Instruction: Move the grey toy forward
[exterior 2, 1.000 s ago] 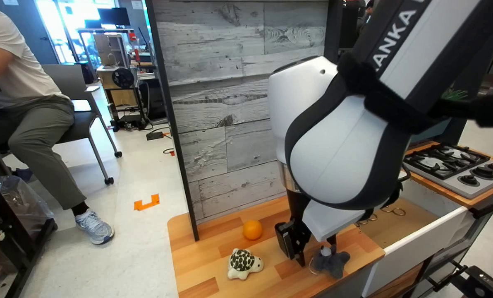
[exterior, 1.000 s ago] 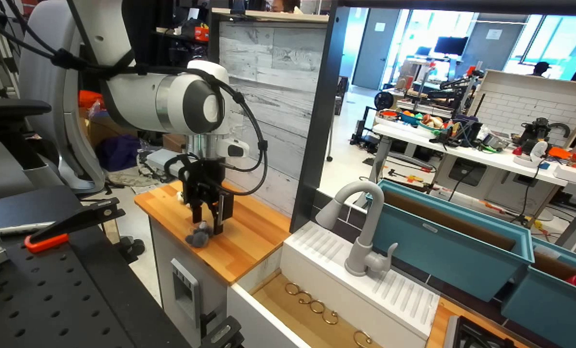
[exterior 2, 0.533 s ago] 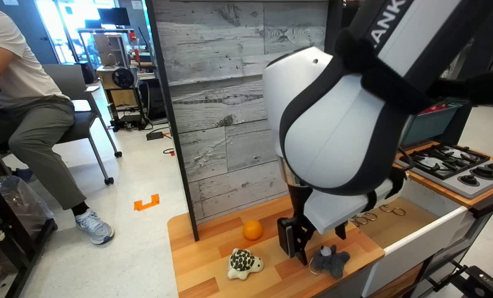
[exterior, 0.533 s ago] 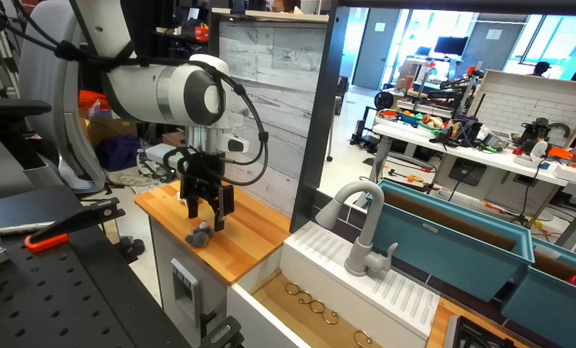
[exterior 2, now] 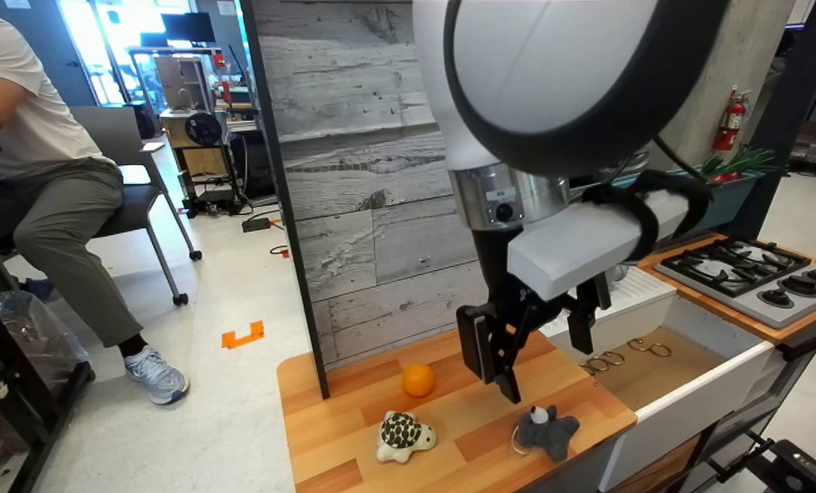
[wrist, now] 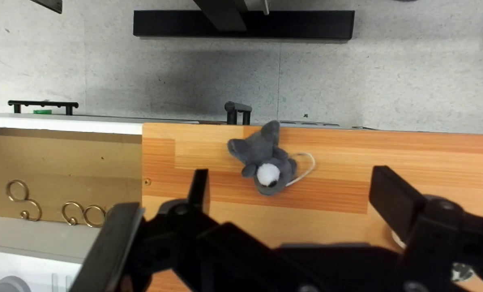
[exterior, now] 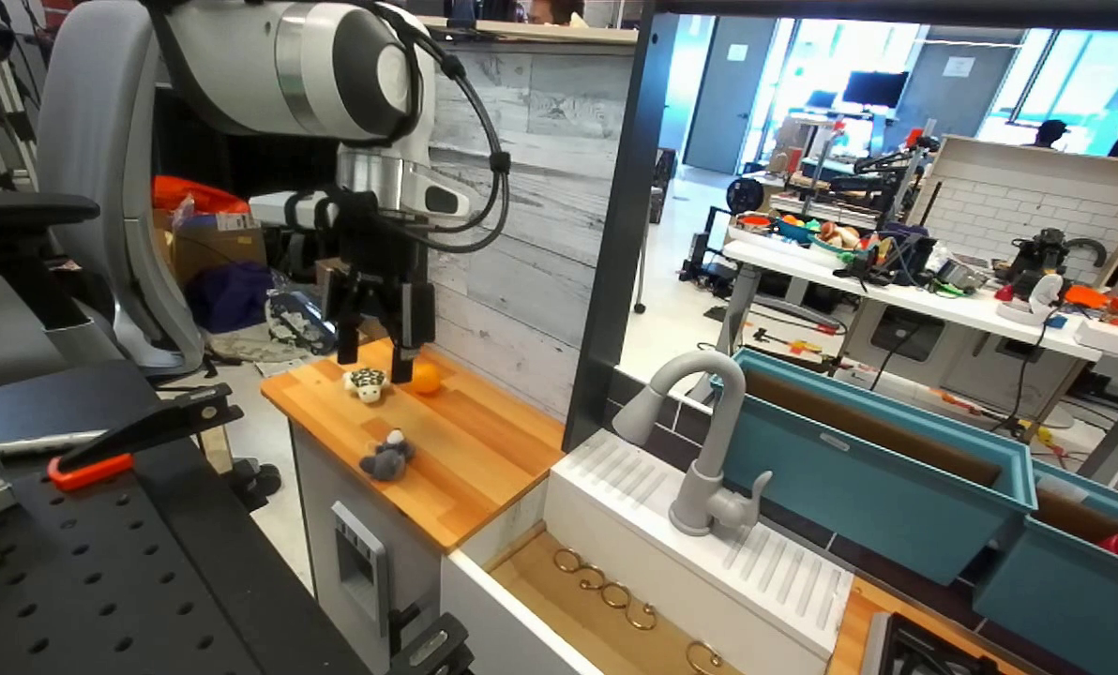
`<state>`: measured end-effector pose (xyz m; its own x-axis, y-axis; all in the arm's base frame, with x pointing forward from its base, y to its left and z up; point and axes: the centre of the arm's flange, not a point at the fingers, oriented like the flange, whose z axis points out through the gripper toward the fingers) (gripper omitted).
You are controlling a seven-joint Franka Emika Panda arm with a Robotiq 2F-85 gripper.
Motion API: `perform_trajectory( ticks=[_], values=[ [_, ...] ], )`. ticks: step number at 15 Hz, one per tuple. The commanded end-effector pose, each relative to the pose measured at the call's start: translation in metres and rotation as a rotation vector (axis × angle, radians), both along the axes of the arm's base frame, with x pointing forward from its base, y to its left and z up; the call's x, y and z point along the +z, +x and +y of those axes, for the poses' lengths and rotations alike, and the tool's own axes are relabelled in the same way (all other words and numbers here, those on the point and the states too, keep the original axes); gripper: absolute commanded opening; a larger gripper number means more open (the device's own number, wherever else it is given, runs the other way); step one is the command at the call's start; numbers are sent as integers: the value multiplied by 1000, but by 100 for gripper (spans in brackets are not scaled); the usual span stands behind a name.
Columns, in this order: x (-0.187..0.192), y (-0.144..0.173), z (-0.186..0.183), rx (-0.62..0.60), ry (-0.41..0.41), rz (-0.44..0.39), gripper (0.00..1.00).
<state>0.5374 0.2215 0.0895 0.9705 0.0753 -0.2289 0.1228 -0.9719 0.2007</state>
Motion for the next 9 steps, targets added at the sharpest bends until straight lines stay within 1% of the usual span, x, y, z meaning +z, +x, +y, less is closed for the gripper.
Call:
perform_trajectory(
  ticks=[1,3,4,5,7,9],
  values=[
    [48,-30,-7,24,41,-28,100],
    [63,-40,-9,24,55,-20,100],
    [69,-44,-11,23,51,0,100],
    [47,-25,0,16,23,-13,100],
    [52,-28,-1,17,24,-16,100],
    [48,-28,-1,17,22,-10,100]
  ],
)
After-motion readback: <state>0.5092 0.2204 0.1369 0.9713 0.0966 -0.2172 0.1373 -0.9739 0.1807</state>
